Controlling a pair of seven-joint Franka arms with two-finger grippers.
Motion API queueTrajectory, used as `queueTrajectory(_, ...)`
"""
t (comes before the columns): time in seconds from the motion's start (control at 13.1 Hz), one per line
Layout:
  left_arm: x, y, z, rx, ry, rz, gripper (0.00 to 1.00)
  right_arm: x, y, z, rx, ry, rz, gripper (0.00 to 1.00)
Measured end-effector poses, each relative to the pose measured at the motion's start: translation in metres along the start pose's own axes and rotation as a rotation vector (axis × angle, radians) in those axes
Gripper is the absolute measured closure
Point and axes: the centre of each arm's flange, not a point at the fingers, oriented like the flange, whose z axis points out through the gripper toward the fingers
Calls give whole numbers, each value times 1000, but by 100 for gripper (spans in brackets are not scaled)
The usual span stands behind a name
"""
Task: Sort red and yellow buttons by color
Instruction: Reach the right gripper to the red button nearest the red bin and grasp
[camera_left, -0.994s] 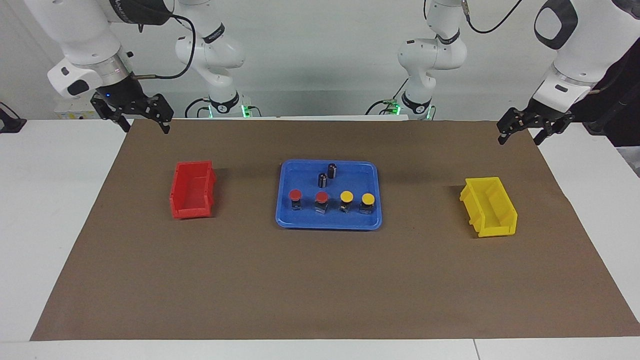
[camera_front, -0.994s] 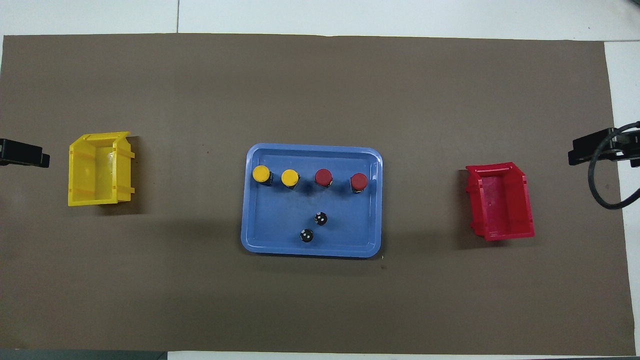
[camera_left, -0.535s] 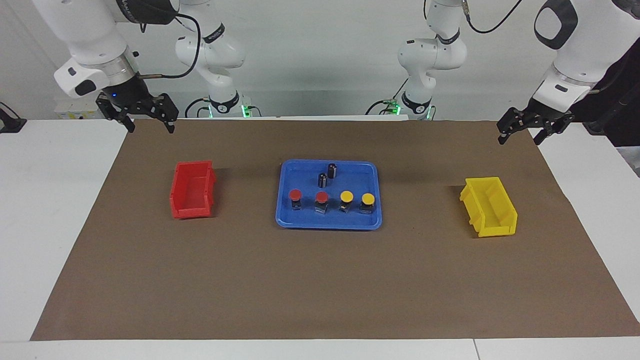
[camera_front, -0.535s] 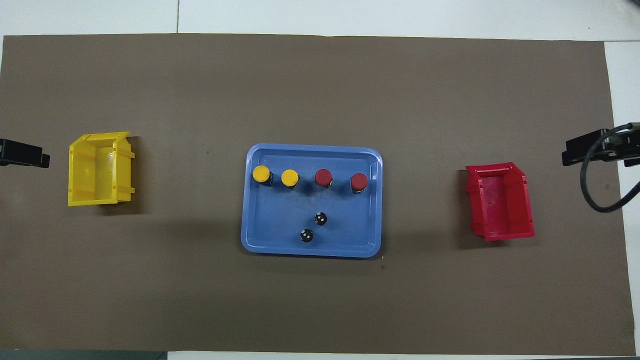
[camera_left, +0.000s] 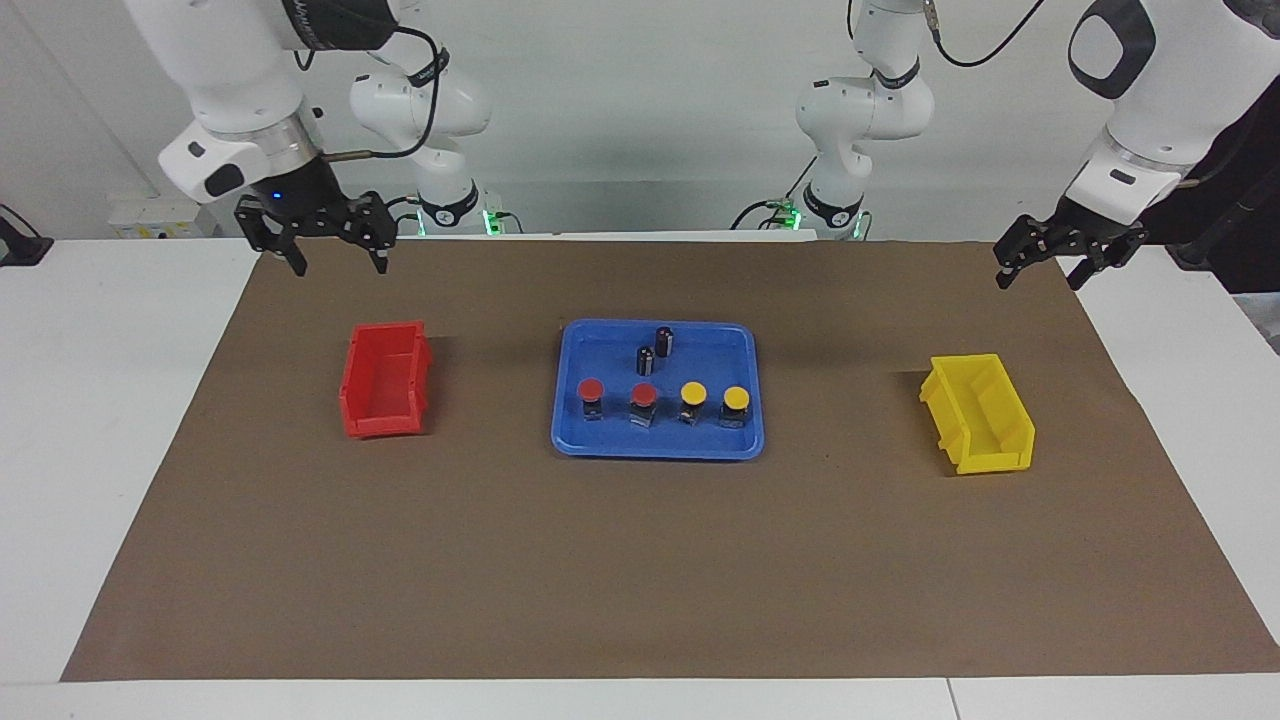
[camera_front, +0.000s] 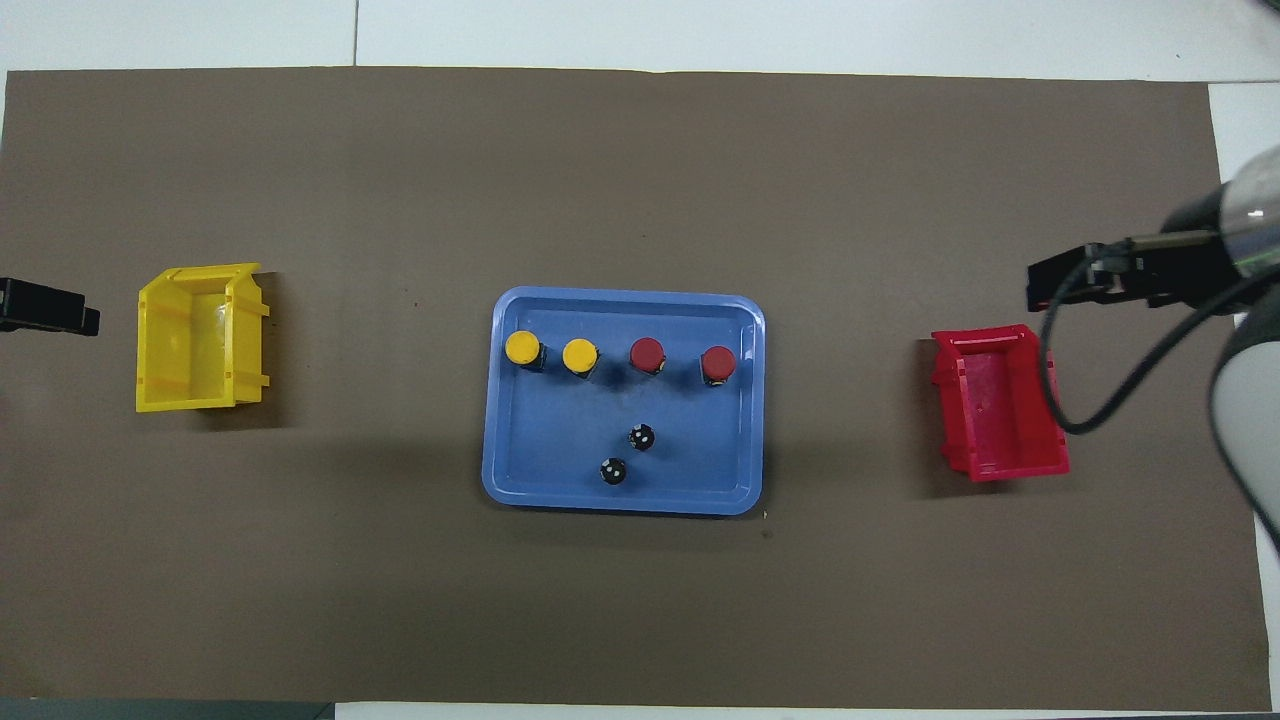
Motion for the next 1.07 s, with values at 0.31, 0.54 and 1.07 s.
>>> queueTrajectory(0.31, 0, 0, 0, 0, -1, -2, 0, 29, -153, 125, 83, 58, 47, 0)
queueTrajectory(0.54, 0, -2, 0, 0, -1, -6, 0, 15, -194, 214, 77, 23, 30, 0)
queueTrajectory(1.07, -1, -3, 2, -1, -5, -47, 0, -18, -174, 264, 24, -32, 25, 15)
